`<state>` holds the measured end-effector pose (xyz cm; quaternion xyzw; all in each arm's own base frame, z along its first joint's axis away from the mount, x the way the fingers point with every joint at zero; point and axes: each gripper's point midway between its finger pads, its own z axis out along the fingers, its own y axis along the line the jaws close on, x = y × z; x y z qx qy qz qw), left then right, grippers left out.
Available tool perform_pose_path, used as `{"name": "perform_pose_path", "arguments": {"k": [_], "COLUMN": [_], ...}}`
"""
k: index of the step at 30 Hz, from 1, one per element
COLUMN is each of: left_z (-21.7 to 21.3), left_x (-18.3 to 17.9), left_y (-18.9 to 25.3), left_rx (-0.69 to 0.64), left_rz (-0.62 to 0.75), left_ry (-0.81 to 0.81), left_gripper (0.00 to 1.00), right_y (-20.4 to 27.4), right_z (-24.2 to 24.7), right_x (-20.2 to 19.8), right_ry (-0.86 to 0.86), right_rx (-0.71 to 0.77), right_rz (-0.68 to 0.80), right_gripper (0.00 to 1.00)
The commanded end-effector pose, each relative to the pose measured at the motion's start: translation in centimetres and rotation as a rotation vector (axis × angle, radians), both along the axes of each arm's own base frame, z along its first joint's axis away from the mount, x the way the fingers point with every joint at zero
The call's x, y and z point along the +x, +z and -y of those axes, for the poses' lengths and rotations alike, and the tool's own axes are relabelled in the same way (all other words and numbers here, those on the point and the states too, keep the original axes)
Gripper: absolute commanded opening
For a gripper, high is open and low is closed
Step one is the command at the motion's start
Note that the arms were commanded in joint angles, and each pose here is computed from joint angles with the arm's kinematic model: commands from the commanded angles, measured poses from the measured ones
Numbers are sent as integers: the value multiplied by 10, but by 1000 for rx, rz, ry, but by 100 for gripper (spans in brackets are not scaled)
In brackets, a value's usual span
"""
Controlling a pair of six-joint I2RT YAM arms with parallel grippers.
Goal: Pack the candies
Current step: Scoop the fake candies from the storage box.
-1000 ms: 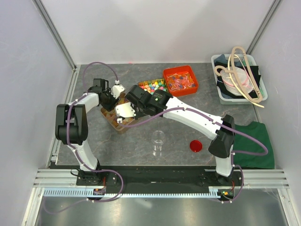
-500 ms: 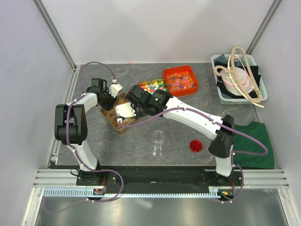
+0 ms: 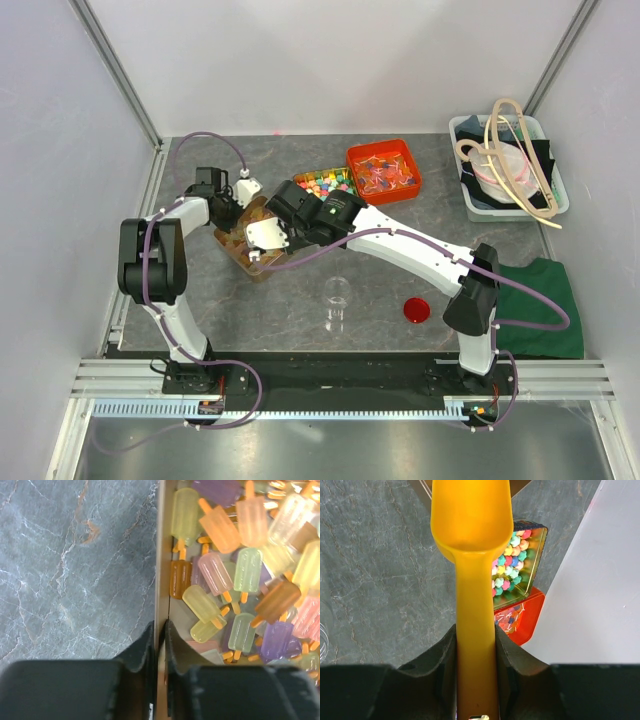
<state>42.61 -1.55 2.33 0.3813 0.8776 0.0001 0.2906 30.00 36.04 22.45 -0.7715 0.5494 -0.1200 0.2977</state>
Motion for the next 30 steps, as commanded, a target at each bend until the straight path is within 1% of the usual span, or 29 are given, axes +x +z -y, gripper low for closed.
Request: {"name": "perform_pose_path", "arguments": {"k": [1, 3, 5, 9, 15, 19, 22, 24, 30], "left_z": [-9, -8, -7, -7, -5, -5, 2, 9, 18], "left_x": [-14, -17, -20, -18, 4, 16, 20, 23, 24], "left_y": [-28, -30, -30, -23, 8, 28, 44, 56, 72], "left_rx": [49, 50, 47, 55, 74, 161, 209, 218, 246], "left_rz": [-70, -78, -89, -70, 26, 113, 177, 213, 277], "left_ry": [-16, -32, -45, -60, -78, -108, -145, -165, -207], "left_gripper": [6, 2, 2, 2, 2, 2, 2, 2, 2], "right_y": [10, 9, 10, 7, 5, 1, 1, -3, -6], "right_z": [-7, -7, -6, -1, 9, 14, 14, 13, 11], "right_x": [5, 6, 7, 15, 35, 48, 57, 61, 67], "right_ry": [10, 14, 15, 17, 5, -5, -8, 3, 14], "right_rx": [11, 5, -3, -61, -151, -204, -237, -265, -315], "right_rz": [35, 37, 46, 80, 144, 174, 202, 210, 236], "right_gripper": [0, 0, 0, 0, 0, 0, 0, 0, 0]}}
